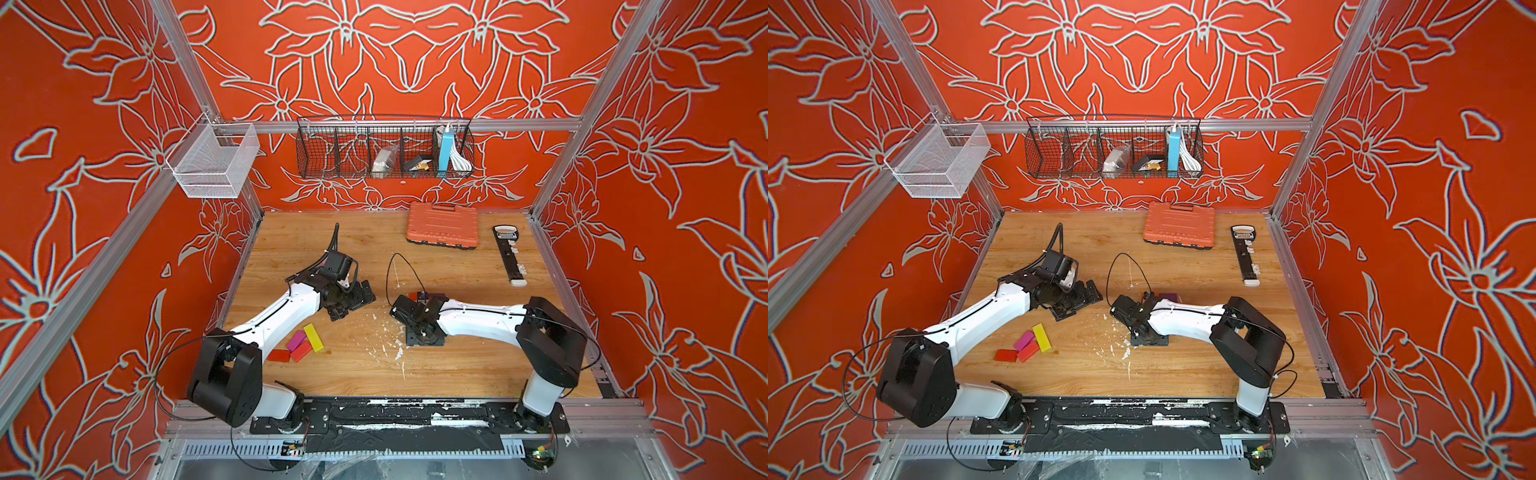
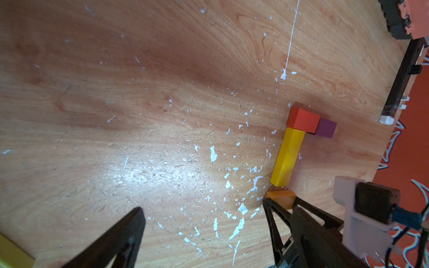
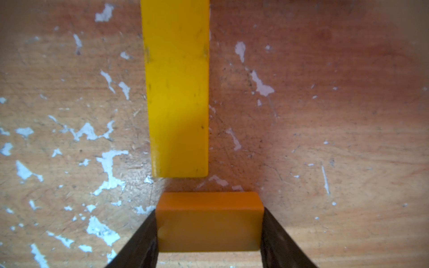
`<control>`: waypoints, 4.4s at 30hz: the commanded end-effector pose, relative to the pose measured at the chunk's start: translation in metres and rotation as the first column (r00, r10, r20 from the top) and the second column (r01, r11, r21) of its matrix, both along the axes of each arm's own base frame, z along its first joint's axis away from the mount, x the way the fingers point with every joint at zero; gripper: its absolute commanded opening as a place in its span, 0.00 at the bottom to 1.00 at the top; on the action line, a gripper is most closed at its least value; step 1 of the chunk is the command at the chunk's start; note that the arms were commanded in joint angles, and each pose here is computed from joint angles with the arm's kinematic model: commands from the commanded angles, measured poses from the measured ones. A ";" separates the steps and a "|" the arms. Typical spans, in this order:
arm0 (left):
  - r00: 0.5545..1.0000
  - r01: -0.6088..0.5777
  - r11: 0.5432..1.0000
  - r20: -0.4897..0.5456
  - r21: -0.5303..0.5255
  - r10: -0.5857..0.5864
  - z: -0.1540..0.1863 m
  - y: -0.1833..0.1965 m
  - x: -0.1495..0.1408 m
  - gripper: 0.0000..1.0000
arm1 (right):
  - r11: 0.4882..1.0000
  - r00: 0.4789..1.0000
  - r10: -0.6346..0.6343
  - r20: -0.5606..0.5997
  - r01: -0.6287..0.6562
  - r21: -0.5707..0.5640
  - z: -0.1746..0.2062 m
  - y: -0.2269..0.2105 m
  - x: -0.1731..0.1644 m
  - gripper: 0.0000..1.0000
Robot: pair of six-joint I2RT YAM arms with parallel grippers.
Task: Assemble the letter c with building blocks
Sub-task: Assemble the building block at the center of the board, then adjust the building block at the center of the board.
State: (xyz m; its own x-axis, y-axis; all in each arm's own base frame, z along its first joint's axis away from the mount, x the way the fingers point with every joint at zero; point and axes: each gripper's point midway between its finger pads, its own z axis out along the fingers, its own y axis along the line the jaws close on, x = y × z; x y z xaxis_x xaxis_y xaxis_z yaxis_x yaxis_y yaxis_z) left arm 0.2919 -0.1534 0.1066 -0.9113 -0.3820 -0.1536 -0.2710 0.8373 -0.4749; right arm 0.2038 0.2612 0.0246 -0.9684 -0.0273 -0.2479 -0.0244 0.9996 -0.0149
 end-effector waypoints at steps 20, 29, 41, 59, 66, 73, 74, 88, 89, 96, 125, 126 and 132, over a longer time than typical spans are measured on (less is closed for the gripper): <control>1.000 0.008 1.000 -0.014 -0.003 -0.008 -0.009 -0.001 0.002 0.99 | 0.998 0.999 -0.040 0.017 0.040 -0.038 -0.001 -0.004 0.014 0.53; 1.000 0.009 1.000 -0.016 -0.002 -0.009 -0.010 -0.001 0.002 0.98 | 0.998 0.999 -0.049 0.012 0.049 -0.040 -0.003 -0.005 0.016 0.54; 1.000 0.009 1.000 -0.014 -0.004 -0.009 -0.009 -0.001 0.002 0.98 | 0.998 0.999 -0.053 0.009 0.053 -0.037 -0.004 -0.005 0.016 0.55; 1.000 0.008 1.000 -0.015 -0.004 -0.008 -0.011 -0.001 0.003 0.98 | 0.998 0.999 -0.053 0.009 0.053 -0.037 -0.004 -0.005 0.018 0.56; 1.000 0.009 1.000 -0.016 -0.004 -0.009 -0.012 -0.002 0.003 0.99 | 0.998 0.998 -0.055 0.007 0.055 -0.041 -0.005 -0.005 0.018 0.60; 1.000 0.009 1.000 -0.015 -0.005 -0.009 -0.011 -0.002 0.003 0.99 | 0.998 0.999 -0.054 0.009 0.054 -0.039 -0.005 -0.004 0.019 0.67; 1.000 0.008 1.000 -0.015 -0.004 -0.008 -0.011 -0.001 0.003 0.99 | 0.998 0.999 -0.051 0.008 0.052 -0.040 -0.005 -0.005 0.019 0.69; 0.997 -0.078 0.994 0.017 0.081 0.077 0.007 0.034 0.018 0.99 | 0.997 0.998 -0.024 0.055 0.020 0.079 0.021 0.003 0.018 0.92; 0.995 -0.095 0.991 0.018 0.090 0.093 0.008 0.039 0.021 0.99 | 0.996 0.998 -0.023 0.065 0.017 0.089 0.025 0.002 0.019 0.93; 0.985 -0.173 0.972 0.008 0.161 0.174 0.009 0.080 0.053 0.99 | 0.983 0.992 0.003 0.125 -0.026 0.181 0.062 -0.005 0.022 0.95; 0.990 -0.059 0.972 -0.110 0.227 0.085 -0.062 0.100 0.136 0.99 | 0.940 0.984 -0.064 0.166 0.003 0.340 0.103 -0.087 0.027 0.95; 0.990 -0.052 0.972 -0.116 0.228 0.080 -0.064 0.098 0.133 0.99 | 0.940 0.984 -0.064 0.165 0.004 0.341 0.103 -0.087 0.027 0.94; 0.994 -0.017 0.985 -0.100 0.170 0.035 -0.057 0.076 0.120 0.99 | 0.933 0.985 -0.072 0.155 0.011 0.361 0.100 -0.083 0.029 0.94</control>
State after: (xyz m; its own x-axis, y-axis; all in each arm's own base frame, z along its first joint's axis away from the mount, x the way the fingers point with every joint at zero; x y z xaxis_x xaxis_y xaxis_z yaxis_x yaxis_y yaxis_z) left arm 0.4252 -0.0609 0.0489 -0.8993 -0.4068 -0.1607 -0.3603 0.8973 -0.2551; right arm 0.2354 0.1785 0.1330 -0.9003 0.1384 -0.4127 -0.0119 0.9400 0.3410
